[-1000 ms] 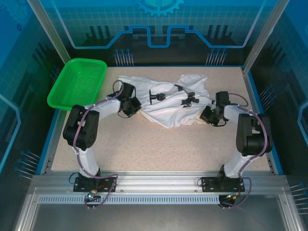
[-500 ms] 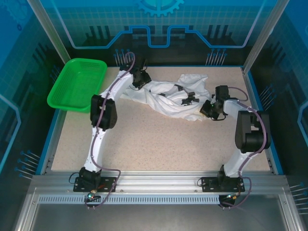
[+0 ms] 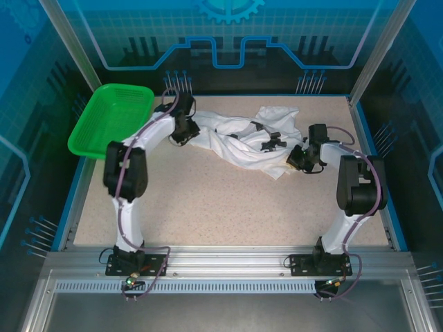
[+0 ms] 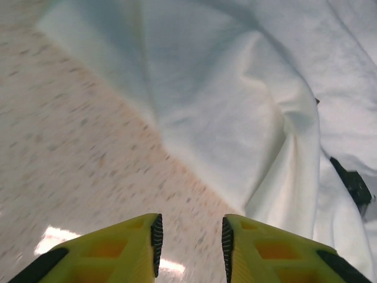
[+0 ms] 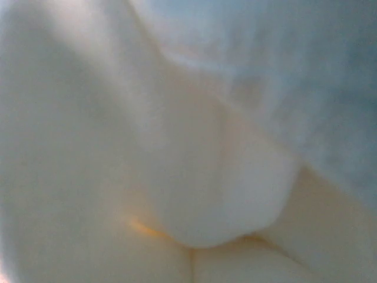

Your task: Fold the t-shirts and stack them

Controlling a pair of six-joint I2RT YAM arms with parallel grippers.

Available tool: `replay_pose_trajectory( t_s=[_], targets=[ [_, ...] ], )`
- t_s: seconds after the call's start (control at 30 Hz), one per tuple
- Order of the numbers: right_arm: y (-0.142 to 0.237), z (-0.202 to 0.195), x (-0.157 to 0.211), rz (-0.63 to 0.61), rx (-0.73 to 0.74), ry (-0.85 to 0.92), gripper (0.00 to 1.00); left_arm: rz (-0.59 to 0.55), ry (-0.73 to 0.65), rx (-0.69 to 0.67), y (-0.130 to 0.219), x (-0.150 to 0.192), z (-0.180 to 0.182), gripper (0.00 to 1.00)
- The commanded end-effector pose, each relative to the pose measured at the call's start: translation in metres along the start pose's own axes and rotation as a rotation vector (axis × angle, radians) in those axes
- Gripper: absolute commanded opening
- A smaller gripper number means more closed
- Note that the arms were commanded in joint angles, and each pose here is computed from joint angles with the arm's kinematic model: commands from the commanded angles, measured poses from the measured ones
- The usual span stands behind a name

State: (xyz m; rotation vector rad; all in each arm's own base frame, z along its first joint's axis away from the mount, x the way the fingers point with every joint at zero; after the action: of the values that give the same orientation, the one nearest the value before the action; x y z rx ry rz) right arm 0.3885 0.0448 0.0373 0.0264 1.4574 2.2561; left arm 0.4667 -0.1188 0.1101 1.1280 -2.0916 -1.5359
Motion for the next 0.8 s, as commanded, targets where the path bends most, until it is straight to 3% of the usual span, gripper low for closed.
replay_pose_trajectory(
  t_s=[0.0,0.17,0.4,0.67,0.77],
  targets=[
    [-0.005,0.011,0.0,0.011,-0.042,0.03,0.01,0.012,0.105,0.123,-0.01,0.008,-0.006,0.33],
    [-0.007,0.013,0.001,0.012,-0.06,0.029,0.01,0.106,0.117,0.141,-0.043,0.021,-0.002,0.31],
    [-0.005,0.015,0.001,0.008,-0.069,0.039,0.0,0.115,0.087,0.158,-0.071,0.014,-0.011,0.32],
    [-0.006,0.015,0.002,0.012,-0.072,0.038,0.0,0.161,0.106,0.161,-0.091,0.017,-0.008,0.19],
    [-0.006,0.015,0.002,0.015,-0.071,0.037,0.0,0.162,0.1,0.17,-0.091,0.016,-0.012,0.23]
  ],
)
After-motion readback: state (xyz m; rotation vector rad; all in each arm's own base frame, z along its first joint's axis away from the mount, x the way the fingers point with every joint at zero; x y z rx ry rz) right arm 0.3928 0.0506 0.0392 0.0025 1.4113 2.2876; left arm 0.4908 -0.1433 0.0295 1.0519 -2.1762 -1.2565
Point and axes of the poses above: each hand's point on the last joint's axis, 136 mm out from that joint toward the fingers, its own y axis back along the fingers, its own z axis along the line the jaws close on, x = y × z, the point moved 1 cm from there along y, back along the fingers, and after that the axes turned 10 degrees about y, right-handed, at the moved point
